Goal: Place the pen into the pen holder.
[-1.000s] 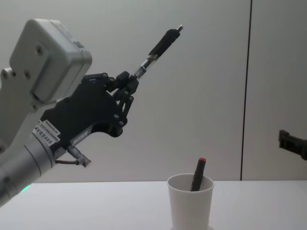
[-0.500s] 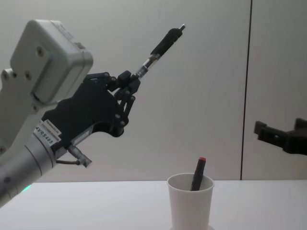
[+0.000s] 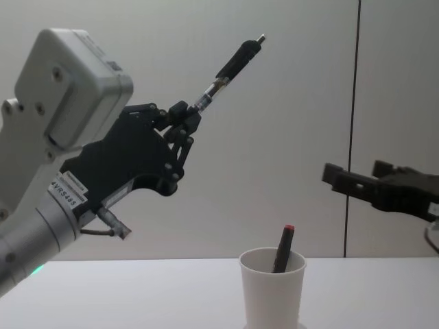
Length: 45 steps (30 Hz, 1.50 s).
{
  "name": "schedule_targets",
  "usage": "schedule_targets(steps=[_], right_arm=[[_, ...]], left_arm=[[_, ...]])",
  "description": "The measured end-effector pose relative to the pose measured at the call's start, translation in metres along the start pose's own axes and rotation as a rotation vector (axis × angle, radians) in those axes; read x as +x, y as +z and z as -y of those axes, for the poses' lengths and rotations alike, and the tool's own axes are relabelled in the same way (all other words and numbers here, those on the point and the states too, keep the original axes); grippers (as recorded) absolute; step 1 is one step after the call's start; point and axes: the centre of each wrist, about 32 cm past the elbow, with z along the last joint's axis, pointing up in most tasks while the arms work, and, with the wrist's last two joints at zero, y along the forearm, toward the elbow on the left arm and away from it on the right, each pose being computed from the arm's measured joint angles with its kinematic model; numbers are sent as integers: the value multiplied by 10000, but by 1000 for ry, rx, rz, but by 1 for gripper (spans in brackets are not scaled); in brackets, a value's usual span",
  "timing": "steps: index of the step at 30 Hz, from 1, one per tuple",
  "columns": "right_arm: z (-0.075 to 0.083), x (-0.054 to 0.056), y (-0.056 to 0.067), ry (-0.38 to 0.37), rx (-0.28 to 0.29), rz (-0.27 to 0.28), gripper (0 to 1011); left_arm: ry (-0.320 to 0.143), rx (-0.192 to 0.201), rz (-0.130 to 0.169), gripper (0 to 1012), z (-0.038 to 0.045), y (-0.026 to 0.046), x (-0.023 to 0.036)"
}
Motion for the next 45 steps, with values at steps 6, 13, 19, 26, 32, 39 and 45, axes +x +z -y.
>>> schedule_targets(steps=[6, 13, 19, 26, 32, 39, 45], right_arm=[[-81, 39, 11, 93, 9, -41, 1002], [-202, 91, 32, 201, 27, -101, 1002], [-304, 133, 56, 282, 48, -158, 1002], [-431, 183, 105, 394, 94, -254, 1002], [-511, 223, 147, 459, 130, -330, 1002], [-594, 265, 174, 504, 157, -412, 1002], [-677, 267, 189, 525, 168, -461, 1002]], left_arm=[[0, -1, 1, 127, 0, 0, 0], [0, -1, 1, 127, 0, 0, 0], [0, -1, 1, 127, 0, 0, 0], [0, -1, 0, 127, 0, 0, 0], [0, -1, 0, 127, 0, 0, 0], [0, -1, 0, 127, 0, 0, 0], [0, -1, 0, 127, 0, 0, 0]])
